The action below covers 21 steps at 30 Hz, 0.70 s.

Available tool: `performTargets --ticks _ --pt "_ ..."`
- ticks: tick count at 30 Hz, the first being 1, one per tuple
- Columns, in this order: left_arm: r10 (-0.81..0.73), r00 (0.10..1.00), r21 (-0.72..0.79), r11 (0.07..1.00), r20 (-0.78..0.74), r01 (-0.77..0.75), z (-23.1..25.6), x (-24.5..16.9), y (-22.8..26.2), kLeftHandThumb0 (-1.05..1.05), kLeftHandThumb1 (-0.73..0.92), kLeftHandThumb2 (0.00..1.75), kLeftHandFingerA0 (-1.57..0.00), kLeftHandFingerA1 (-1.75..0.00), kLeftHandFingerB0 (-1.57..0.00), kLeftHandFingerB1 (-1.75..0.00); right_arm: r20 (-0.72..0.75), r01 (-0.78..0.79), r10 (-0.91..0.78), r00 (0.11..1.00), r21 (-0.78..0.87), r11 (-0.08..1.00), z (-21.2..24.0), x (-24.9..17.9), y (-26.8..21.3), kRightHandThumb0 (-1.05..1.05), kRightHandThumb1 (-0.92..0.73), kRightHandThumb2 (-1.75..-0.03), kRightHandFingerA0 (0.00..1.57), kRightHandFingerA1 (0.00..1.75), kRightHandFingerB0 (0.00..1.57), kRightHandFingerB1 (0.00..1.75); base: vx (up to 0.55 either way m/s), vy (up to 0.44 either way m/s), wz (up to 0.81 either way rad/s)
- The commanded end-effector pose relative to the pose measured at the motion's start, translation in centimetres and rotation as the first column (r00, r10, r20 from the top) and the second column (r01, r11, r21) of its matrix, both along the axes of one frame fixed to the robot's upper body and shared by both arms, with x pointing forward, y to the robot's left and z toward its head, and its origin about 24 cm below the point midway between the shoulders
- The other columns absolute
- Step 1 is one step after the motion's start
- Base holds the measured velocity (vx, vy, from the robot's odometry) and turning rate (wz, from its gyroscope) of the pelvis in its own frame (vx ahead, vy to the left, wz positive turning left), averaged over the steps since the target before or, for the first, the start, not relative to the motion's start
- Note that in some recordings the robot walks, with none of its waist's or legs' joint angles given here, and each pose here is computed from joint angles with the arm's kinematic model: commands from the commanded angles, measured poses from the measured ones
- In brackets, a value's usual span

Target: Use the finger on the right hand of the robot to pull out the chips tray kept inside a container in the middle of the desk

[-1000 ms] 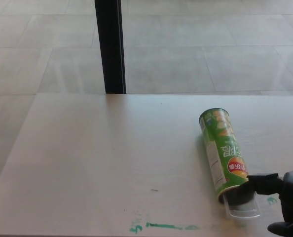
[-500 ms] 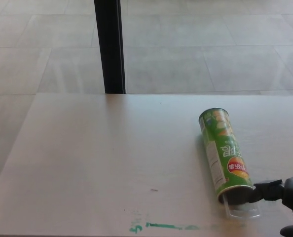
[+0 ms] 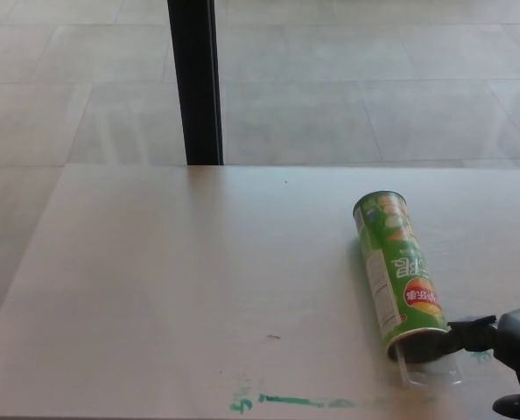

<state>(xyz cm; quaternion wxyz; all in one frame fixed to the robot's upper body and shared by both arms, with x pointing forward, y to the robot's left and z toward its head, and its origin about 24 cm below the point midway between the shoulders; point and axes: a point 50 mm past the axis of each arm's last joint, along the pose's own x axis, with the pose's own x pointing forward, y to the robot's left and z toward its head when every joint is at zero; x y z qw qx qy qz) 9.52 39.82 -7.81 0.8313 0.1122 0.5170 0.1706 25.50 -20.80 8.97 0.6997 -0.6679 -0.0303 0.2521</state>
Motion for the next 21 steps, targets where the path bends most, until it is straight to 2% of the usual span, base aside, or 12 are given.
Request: performTargets --ticks 1,2,7,8,10,13,14,16,17,18,19,21 --pt "0.013 1.0 -0.005 1.0 0.017 -0.013 0.4 0.0 0.4 -0.58 0.68 0.6 -0.52 -0.6 -0.64 -0.7 -0.006 0.009 -0.009 1.0 -0.043 0.999 -0.4 0.2 0.2 -0.21 -0.54 -0.56 0.93 1.05 0.42 0.42 0.0 0.0 0.0" --pt "-0.01 1.0 0.007 1.0 0.009 0.01 0.4 0.0 0.4 -0.59 0.69 0.6 -0.52 -0.58 -0.6 -0.53 -0.004 -0.001 0.001 1.0 -0.034 0.999 -0.8 0.0 0.1 -0.18 -0.51 -0.55 0.96 1.03 0.43 0.44 0.0 0.0 0.0" --pt "0.007 1.0 -0.002 1.0 0.022 -0.007 0.5 0.2 0.4 -0.6 0.69 0.62 -0.49 -0.6 -0.58 -0.53 -0.029 0.003 -0.004 1.0 -0.042 0.999 -1.3 -0.1 0.1 -0.18 -0.52 -0.55 0.97 1.05 0.43 0.43 0.0 0.0 0.0" --pt "0.001 1.0 0.004 1.0 0.019 -0.001 0.4 0.2 0.4 -0.58 0.69 0.61 -0.5 -0.62 -0.58 -0.54 -0.025 -0.002 0.001 1.0 -0.048 0.999 -1.5 -0.2 -0.1 -0.17 -0.52 -0.55 0.95 1.15 0.44 0.45 0.0 0.0 0.0" --pt "-0.007 1.0 0.012 1.0 0.004 0.007 0.4 0.3 0.4 -0.59 0.71 0.62 -0.49 -0.58 -0.57 -0.52 -0.023 0.0 -0.002 1.0 -0.092 0.996 -1.9 -0.1 -0.4 -0.18 -0.52 -0.55 0.94 1.19 0.45 0.44 0.0 0.0 0.0" --pt "-0.005 1.0 0.009 1.0 0.009 0.005 0.5 0.4 0.4 -0.58 0.7 0.61 -0.5 -0.59 -0.59 -0.54 -0.02 0.004 -0.006 1.0 -0.131 0.991 -2.2 -0.1 -0.7 -0.19 -0.52 -0.55 0.93 1.16 0.45 0.43 0.0 0.0 0.0" --pt "-0.022 1.0 0.007 1.0 0.018 0.022 0.5 0.4 0.4 -0.59 0.72 0.61 -0.48 -0.6 -0.53 -0.5 -0.035 0.023 -0.029 0.999 -0.166 0.986 -2.6 0.0 -1.1 -0.18 -0.52 -0.55 0.93 1.14 0.43 0.41 0.0 0.0 0.0" --pt "-0.015 1.0 0.006 1.0 0.02 0.015 0.5 0.3 0.4 -0.61 0.7 0.61 -0.51 -0.62 -0.55 -0.51 -0.036 0.021 -0.028 0.999 -0.18 0.983 -3.1 0.0 -1.4 -0.17 -0.51 -0.55 0.94 1.13 0.45 0.43 0.0 0.0 0.0" --pt "-0.019 1.0 0.01 1.0 0.014 0.018 0.5 0.3 0.4 -0.6 0.71 0.61 -0.5 -0.59 -0.56 -0.5 -0.031 0.015 -0.021 0.999 -0.18 0.983 -3.3 0.0 -1.4 -0.24 -0.43 -0.63 0.99 1.11 0.46 0.49 0.0 0.0 0.0" --pt "-0.023 1.0 0.016 1.0 0.005 0.023 0.5 0.4 0.4 -0.6 0.71 0.61 -0.5 -0.59 -0.56 -0.5 -0.024 0.006 -0.011 1.0 -0.181 0.983 -3.7 0.0 -1.6 -0.24 -0.43 -0.63 0.99 1.11 0.46 0.49 0.0 0.0 0.0" --pt "-0.029 1.0 0.014 0.999 0.008 0.029 0.5 0.4 0.4 -0.59 0.71 0.61 -0.49 -0.6 -0.53 -0.49 -0.028 0.003 -0.009 1.0 -0.185 0.983 -4.0 0.0 -1.5 -0.17 -0.49 -0.54 0.97 1.17 0.48 0.44 0.0 0.0 0.0" --pt "-0.021 1.0 0.012 1.0 0.008 0.021 0.5 0.4 0.4 -0.6 0.71 0.62 -0.49 -0.59 -0.57 -0.5 -0.055 -0.005 -0.005 0.998 -0.181 0.984 -4.3 -0.1 -0.9 -0.18 -0.5 -0.55 0.97 1.2 0.48 0.44 0.0 0.0 0.0"
